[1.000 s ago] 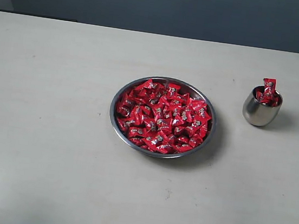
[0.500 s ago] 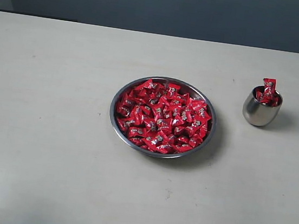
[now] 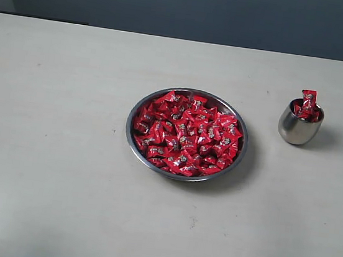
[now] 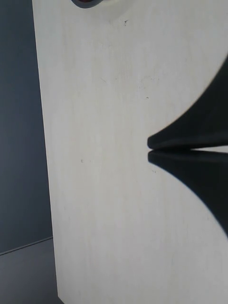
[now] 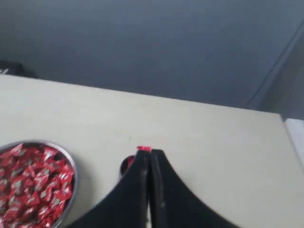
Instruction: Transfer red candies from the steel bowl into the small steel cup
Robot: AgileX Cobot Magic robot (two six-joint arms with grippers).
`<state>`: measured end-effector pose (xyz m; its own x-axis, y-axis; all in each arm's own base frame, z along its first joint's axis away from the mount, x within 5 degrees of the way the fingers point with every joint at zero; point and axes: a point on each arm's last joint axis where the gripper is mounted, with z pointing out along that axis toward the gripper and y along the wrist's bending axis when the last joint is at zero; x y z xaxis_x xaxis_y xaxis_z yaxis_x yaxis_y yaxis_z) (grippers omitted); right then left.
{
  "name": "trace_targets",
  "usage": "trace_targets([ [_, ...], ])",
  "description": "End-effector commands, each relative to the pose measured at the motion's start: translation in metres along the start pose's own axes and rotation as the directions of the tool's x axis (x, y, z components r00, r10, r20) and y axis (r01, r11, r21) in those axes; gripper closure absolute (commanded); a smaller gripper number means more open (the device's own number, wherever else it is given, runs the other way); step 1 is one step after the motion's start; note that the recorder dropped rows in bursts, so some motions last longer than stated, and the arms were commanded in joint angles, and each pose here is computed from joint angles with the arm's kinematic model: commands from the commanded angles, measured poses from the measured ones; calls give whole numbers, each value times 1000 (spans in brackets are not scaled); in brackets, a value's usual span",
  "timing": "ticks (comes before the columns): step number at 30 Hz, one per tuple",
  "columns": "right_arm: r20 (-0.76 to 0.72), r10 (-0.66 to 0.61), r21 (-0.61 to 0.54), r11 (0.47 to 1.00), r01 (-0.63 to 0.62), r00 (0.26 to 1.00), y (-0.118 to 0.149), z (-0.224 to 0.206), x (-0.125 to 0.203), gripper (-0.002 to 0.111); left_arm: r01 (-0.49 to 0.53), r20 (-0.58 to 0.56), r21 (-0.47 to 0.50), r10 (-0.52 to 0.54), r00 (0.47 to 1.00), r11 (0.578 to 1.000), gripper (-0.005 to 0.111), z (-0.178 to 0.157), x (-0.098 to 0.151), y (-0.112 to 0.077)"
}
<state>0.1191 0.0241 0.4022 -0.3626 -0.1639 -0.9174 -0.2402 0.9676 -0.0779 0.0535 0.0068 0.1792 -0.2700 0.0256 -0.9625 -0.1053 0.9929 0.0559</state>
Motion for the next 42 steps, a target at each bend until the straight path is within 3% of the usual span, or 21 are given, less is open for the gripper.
trace_targets([
  [1, 125, 31, 152, 987, -50, 992, -14, -16, 14, 109, 0, 22, 3, 0, 1000, 1000, 106, -1, -4, 0],
  [7, 213, 34, 226, 971, -83, 977, -9, -10, 87, 109, 0, 22, 3, 0, 1000, 1000, 106, -1, -4, 0],
  [10, 238, 27, 229, 970, -84, 971, -6, -10, 106, 109, 0, 22, 3, 0, 1000, 1000, 106, -1, -4, 0],
  [22, 218, 38, 227, 970, -88, 975, -3, -7, 124, 109, 0, 22, 3, 0, 1000, 1000, 106, -1, -4, 0],
  [31, 257, 55, 232, 966, -117, 965, 4, -4, 175, 109, 0, 22, 3, 0, 1000, 1000, 106, -1, -4, 0],
  [42, 199, 70, 229, 967, -116, 977, 7, 10, 208, 109, 0, 22, 3, 0, 1000, 1000, 106, -1, -4, 0],
])
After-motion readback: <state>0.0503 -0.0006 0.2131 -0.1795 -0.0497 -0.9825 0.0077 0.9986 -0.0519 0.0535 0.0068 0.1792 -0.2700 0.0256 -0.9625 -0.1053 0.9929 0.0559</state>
